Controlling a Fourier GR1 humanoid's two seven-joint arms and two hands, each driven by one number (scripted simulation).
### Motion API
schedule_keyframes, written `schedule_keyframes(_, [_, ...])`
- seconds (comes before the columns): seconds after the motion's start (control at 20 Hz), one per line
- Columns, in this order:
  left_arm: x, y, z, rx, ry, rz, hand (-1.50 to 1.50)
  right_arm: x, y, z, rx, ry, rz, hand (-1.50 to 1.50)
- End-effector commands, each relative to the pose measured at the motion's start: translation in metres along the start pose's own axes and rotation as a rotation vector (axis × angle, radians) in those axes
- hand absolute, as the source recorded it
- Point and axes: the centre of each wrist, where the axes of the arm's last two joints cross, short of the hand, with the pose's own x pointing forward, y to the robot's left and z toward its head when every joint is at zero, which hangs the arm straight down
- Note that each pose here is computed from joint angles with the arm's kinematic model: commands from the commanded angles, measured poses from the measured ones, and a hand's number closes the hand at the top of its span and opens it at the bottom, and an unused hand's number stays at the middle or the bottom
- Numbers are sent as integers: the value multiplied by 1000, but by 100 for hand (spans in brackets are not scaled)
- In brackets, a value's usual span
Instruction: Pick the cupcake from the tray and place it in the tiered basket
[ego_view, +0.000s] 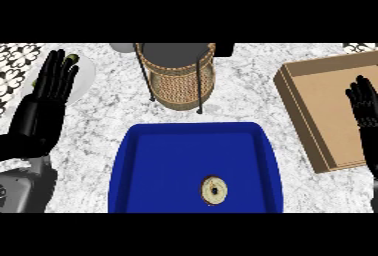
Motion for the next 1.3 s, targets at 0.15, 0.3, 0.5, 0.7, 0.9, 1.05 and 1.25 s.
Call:
schedule_keyframes(0.15, [-74, 1, 70, 88, 379, -104, 0, 28, 39, -6, 114, -152, -98, 150])
schedule_keyframes(0.3, [-101, -4, 103, 126, 590, -96, 0, -3, -3, 3, -133, 76, 253, 150])
schedule_keyframes(0.5, [-112, -25, 122, 147, 638, -86, 0, -11, 74, 34, -375, 170, -229, -150])
schedule_keyframes(0.7, [-112, -24, 119, 142, 622, -89, 0, 22, 74, 58, -258, 39, -255, -150])
schedule_keyframes(0.9, [-114, -36, 136, 151, 652, -97, 0, 47, 72, 70, -68, 134, -120, -150])
schedule_keyframes(1.05, [-120, -41, 136, 140, 642, -106, 0, 45, 66, 86, 152, 289, 52, -150])
schedule_keyframes(1.25, [-117, -34, 131, 133, 642, -99, 0, 76, 58, 82, 302, 323, 288, -150])
